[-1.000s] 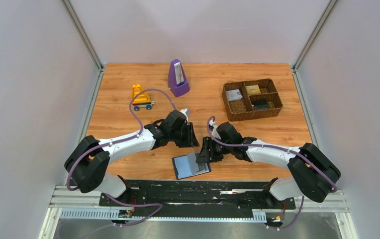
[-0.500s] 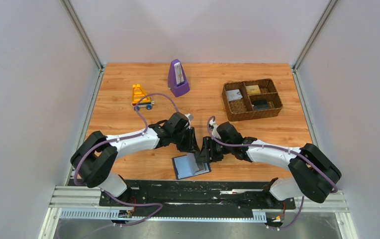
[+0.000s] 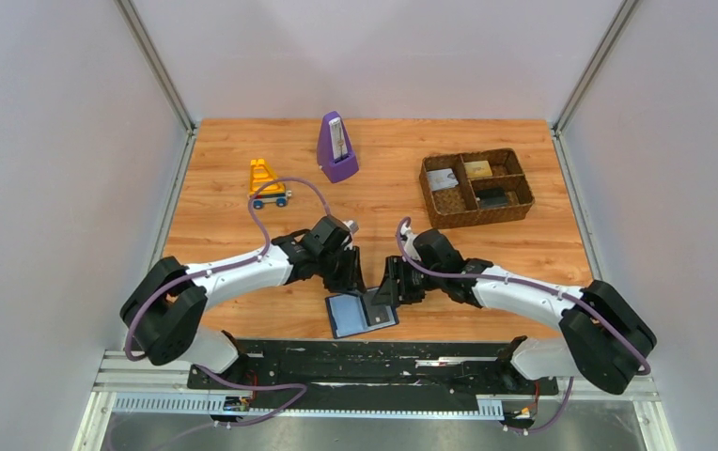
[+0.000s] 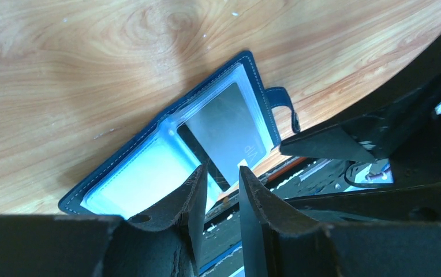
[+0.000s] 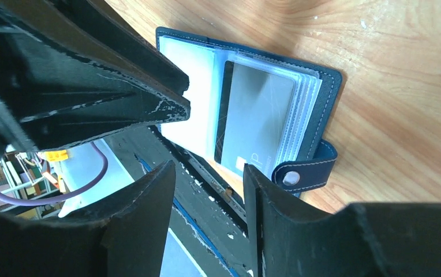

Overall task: Take the credit cards out of the card holder
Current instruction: Remove the credit card from the card holder.

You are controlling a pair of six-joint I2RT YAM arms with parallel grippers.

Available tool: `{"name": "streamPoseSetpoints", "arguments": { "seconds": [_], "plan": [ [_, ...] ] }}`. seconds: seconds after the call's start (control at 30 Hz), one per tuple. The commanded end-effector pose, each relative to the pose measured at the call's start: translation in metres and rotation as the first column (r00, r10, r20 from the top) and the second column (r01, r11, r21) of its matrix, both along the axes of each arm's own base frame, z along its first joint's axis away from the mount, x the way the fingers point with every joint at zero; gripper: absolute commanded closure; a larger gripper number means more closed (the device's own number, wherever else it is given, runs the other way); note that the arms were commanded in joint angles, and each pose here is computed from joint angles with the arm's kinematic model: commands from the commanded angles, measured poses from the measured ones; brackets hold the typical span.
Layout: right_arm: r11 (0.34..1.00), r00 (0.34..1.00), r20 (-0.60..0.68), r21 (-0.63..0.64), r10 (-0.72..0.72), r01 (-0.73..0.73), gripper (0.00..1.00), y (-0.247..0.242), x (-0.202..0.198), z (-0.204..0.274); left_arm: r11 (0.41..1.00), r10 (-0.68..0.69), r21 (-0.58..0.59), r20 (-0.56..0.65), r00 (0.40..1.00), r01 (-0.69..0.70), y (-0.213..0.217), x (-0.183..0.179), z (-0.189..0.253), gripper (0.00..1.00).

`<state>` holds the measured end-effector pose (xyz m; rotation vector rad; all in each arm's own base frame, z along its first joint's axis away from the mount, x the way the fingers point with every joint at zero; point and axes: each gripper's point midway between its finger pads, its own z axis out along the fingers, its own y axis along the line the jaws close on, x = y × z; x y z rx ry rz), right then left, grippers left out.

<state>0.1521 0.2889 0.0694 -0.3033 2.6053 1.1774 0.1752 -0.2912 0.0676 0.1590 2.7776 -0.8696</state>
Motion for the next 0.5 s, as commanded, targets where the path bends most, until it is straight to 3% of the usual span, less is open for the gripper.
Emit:
{"name": "streamPoseSetpoints", "arguments": {
  "seconds": [0.0, 0.47],
  "plan": [
    [0.999, 0.998, 0.066, 0.03, -0.02, 0.019, 0.53, 0.005, 0.011, 0.03, 1.0, 0.008, -0.011, 0.021, 1.0, -0.008, 0.009, -0.005, 0.0, 0.65],
    [0.999, 0.998, 0.06, 0.022, -0.029, 0.028, 0.74, 0.015, 0.023, 0.019, 0.97, 0.128, -0.219, 0.081, 0.988, -0.108, 0.007, -0.007, -0.005, 0.64]
  ]
}}
